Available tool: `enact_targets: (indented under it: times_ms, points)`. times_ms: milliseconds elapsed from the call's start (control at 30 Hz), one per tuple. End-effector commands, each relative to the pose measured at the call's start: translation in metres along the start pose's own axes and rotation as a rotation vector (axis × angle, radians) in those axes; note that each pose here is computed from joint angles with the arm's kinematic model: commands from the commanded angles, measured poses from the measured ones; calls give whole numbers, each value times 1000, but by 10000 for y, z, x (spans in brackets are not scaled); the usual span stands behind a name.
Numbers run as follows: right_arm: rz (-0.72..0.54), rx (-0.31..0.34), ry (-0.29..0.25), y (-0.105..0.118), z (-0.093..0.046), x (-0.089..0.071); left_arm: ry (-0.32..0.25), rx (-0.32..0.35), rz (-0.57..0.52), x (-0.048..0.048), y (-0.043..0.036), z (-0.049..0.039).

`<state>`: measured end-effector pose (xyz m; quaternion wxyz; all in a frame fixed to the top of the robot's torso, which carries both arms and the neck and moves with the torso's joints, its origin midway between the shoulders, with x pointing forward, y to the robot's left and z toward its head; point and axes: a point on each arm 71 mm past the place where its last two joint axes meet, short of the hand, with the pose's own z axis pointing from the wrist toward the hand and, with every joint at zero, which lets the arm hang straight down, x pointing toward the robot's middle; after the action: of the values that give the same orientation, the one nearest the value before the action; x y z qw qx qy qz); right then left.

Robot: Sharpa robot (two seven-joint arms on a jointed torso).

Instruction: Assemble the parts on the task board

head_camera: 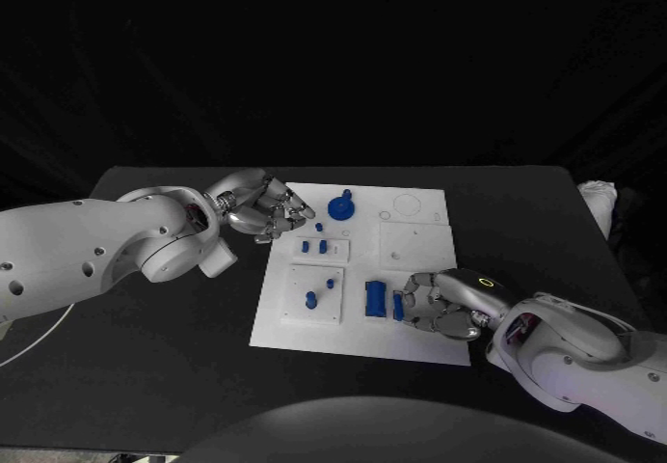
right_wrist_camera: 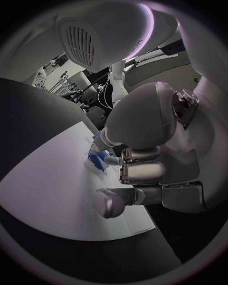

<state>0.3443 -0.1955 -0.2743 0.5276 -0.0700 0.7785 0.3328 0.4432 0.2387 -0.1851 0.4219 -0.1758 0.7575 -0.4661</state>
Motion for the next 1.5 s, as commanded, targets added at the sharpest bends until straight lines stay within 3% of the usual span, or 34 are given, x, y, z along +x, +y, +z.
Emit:
enact_targets:
  times_ms: [33, 900, 1500]
  points:
    - [0, 0, 2, 7, 12, 11, 31, -11, -12, 33, 4, 9]
    - [9, 37, -48, 6, 51, -4, 81, -58, -10, 91, 52, 31]
    - [39, 132, 36, -66, 74, 66, 97, -75, -8, 111, 65, 35]
